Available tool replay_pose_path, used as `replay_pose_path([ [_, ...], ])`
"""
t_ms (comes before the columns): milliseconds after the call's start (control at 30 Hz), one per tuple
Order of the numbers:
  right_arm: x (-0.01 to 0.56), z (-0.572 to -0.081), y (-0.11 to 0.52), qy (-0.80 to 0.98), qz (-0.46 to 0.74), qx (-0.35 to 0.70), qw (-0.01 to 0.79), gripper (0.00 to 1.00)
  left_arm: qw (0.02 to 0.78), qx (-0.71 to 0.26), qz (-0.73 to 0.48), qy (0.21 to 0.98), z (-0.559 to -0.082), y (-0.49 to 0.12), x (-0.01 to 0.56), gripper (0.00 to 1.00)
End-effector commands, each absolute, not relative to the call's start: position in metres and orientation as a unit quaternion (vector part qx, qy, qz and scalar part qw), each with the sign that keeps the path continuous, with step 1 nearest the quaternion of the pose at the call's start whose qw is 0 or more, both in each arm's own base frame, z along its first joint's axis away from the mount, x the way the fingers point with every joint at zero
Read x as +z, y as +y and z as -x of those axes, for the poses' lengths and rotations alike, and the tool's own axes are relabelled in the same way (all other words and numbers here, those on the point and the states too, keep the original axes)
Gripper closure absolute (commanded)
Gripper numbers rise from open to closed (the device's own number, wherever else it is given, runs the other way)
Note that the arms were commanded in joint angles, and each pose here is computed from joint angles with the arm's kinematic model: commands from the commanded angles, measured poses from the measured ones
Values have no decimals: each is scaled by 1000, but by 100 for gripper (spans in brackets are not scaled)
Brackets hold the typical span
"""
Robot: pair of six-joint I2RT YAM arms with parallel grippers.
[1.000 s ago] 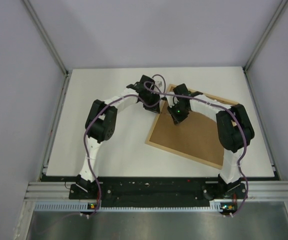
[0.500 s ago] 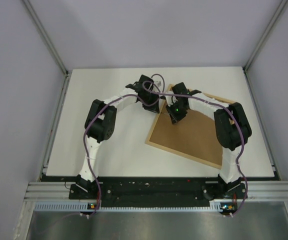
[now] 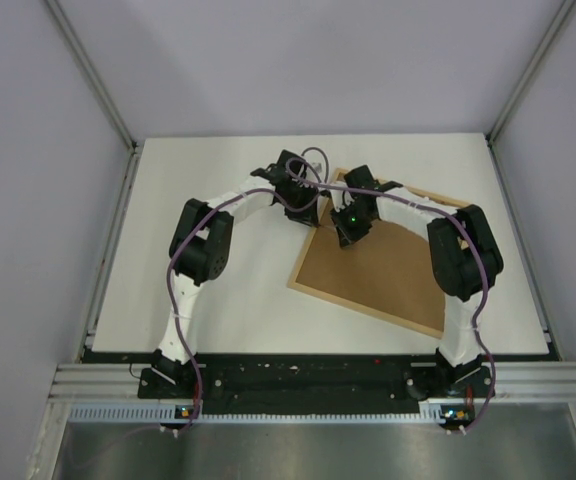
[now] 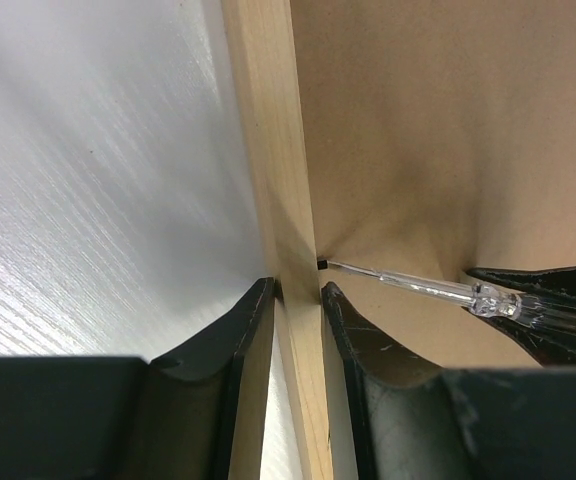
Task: Take the photo out of the frame
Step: Release the photo frame item from the photo frame.
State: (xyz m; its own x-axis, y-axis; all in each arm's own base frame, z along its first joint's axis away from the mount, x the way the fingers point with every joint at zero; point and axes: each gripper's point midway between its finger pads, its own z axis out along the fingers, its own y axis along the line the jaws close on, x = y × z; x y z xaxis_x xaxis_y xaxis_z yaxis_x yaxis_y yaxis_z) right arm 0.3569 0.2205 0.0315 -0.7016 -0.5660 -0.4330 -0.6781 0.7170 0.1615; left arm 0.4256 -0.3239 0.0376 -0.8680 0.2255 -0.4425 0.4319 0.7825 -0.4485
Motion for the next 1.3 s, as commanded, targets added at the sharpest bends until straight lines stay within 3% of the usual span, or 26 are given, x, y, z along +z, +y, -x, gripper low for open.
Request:
replay_pose_path([
  [0, 35, -361, 264, 878, 353, 239, 217, 100, 178, -296, -190, 919, -412, -332, 47, 69],
  [433, 21, -356, 283, 877, 328, 291, 197, 100, 164, -305, -193, 918, -400, -330, 39, 78],
  [767, 39, -370, 285, 858, 294, 350, 232, 100, 159, -313, -194, 916, -397, -332, 41, 83],
  [1267, 12, -364, 281, 871, 244, 389, 175, 100, 159, -317, -195, 914, -396, -334, 42, 85],
])
